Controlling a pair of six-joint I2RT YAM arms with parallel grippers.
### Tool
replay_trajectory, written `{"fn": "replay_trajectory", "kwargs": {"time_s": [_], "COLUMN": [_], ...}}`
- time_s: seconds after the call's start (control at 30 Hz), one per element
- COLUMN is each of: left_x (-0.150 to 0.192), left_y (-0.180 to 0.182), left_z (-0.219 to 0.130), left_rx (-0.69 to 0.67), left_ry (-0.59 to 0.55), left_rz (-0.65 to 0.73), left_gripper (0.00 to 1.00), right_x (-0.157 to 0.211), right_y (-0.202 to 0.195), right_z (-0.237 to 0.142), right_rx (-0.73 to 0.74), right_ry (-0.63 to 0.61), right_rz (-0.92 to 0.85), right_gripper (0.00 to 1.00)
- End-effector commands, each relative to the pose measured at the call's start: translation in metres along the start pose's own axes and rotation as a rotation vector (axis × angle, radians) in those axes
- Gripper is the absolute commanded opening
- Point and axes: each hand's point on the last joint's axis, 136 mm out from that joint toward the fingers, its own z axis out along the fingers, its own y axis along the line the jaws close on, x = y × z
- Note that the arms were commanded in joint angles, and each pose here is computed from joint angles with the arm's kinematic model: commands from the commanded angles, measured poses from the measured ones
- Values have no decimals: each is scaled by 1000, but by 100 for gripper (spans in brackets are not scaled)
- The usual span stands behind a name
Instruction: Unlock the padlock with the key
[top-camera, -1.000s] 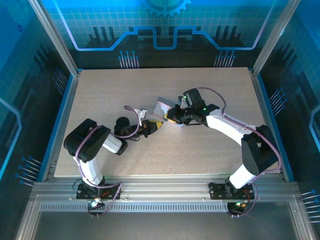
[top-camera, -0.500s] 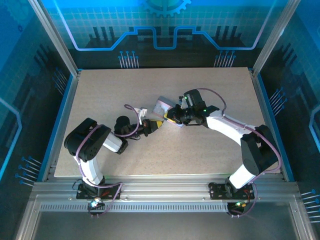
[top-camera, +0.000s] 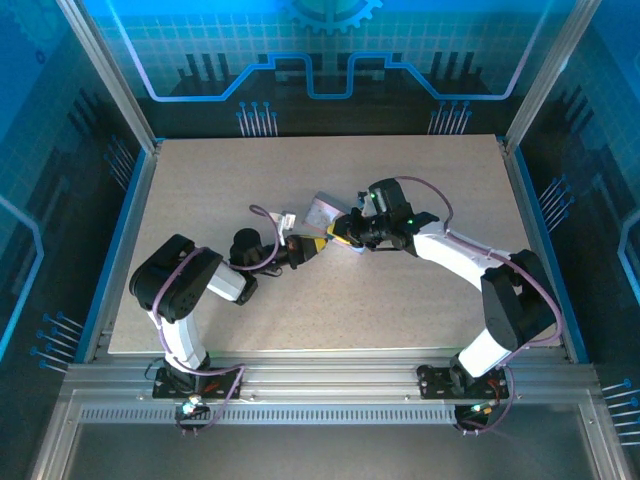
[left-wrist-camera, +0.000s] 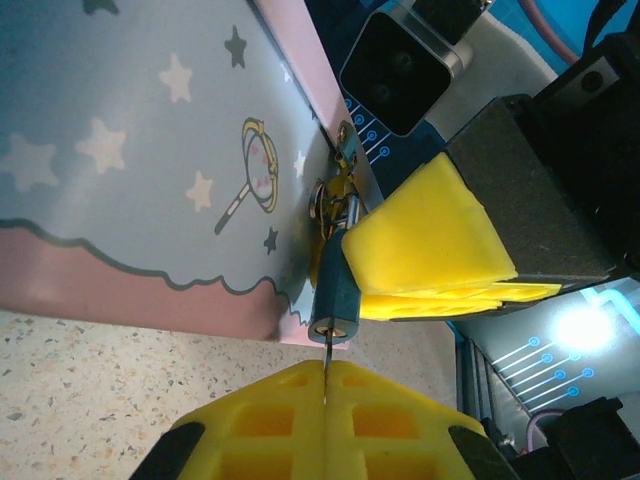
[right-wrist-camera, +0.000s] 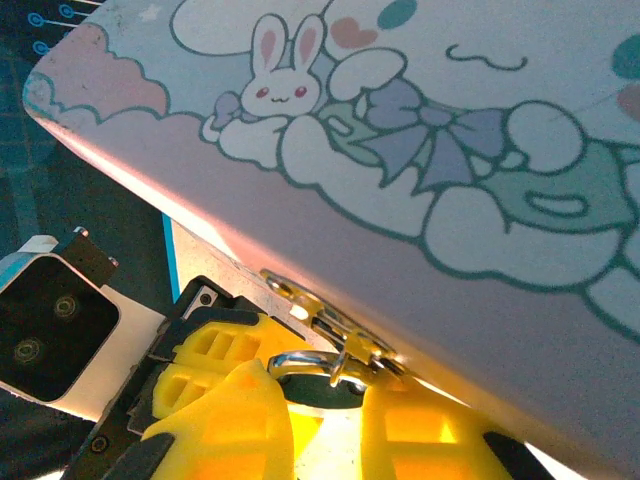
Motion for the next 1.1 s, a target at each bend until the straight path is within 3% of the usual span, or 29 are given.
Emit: {"fn": "replay_trajectory", "kwargs": {"time_s": [0.0, 0.17, 0.5, 0.83, 1.07], "left_x": [-17, -4, 60, 87, 98], "left_y": [-17, -18, 3, 15, 25], "left_z": [7, 13, 13, 5, 2], "left_rx": [73, 72, -29, -101, -152], "left_ry": [-22, -2, 93, 125, 130], "left_rz": [50, 85, 37, 0, -38], "left_gripper": [0, 0, 0, 0, 0], "right_x": [12, 17, 26, 41, 41], "right_y": [9, 2, -28, -50, -67], "right_z": [0, 10, 29, 38, 24], "right_rx": [-36, -19, 95, 163, 227], "right_ry": [45, 70, 60, 42, -26], "right_rz": [-46, -36, -51, -81, -92], "right_gripper": [5, 7, 20, 52, 63]}}
